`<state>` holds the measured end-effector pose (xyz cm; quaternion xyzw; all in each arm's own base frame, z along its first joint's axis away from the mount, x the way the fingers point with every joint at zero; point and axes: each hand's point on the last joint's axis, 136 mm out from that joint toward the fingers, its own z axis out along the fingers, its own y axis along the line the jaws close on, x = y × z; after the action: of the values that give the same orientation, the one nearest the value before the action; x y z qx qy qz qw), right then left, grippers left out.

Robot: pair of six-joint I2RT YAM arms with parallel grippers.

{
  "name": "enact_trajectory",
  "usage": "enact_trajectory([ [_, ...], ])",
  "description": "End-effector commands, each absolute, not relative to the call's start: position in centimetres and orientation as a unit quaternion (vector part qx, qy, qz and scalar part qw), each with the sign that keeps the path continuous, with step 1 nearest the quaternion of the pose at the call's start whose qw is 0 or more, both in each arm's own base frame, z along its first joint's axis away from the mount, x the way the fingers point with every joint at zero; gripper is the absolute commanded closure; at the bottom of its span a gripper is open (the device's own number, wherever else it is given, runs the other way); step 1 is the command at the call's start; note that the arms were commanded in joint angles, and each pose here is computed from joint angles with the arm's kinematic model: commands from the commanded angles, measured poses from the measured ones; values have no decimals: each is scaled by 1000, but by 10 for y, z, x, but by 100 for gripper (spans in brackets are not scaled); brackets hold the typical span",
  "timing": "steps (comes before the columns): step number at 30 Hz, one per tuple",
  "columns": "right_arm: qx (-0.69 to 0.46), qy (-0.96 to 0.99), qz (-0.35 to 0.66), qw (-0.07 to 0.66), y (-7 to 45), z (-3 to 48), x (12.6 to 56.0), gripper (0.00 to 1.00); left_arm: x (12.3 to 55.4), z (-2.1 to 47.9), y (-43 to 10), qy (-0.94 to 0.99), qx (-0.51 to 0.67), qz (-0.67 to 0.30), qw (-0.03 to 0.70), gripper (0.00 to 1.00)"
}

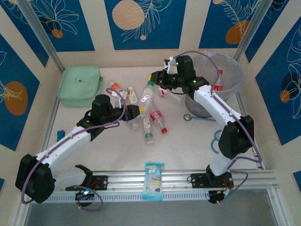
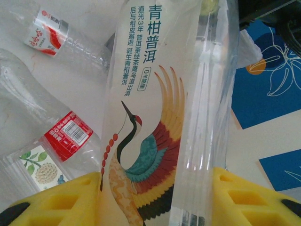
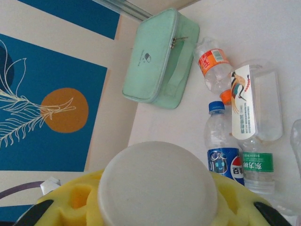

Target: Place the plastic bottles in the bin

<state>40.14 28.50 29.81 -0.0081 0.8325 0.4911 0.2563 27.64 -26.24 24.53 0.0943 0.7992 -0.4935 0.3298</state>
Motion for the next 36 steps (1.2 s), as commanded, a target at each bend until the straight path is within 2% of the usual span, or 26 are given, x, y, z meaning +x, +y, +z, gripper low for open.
enact_trajectory([
  [1,-27,824,477,304,261,337,399,81,276,261,-267,792,119,-494,339,41],
  [4,-27,827,447,341,226,366,402,88,286,261,-257,808,105,-465,346,10],
  [5,-26,826,435,357,212,378,402,90,290,261,-253,814,101,-455,347,2],
  [6,-23,823,423,378,196,393,400,93,294,258,-247,823,91,-443,345,0],
  [11,28,803,347,484,107,451,393,100,322,225,-208,874,4,-359,327,0],
  [13,61,786,323,523,69,469,391,100,333,212,-192,887,-34,-333,318,0],
  [18,121,772,223,583,-7,481,395,100,351,190,-175,910,-71,-274,302,0],
  [25,145,790,159,574,-47,452,432,100,347,160,-170,922,-94,-258,274,0],
  [36,150,858,191,453,-32,362,473,100,332,145,-159,930,-97,-237,264,0],
])
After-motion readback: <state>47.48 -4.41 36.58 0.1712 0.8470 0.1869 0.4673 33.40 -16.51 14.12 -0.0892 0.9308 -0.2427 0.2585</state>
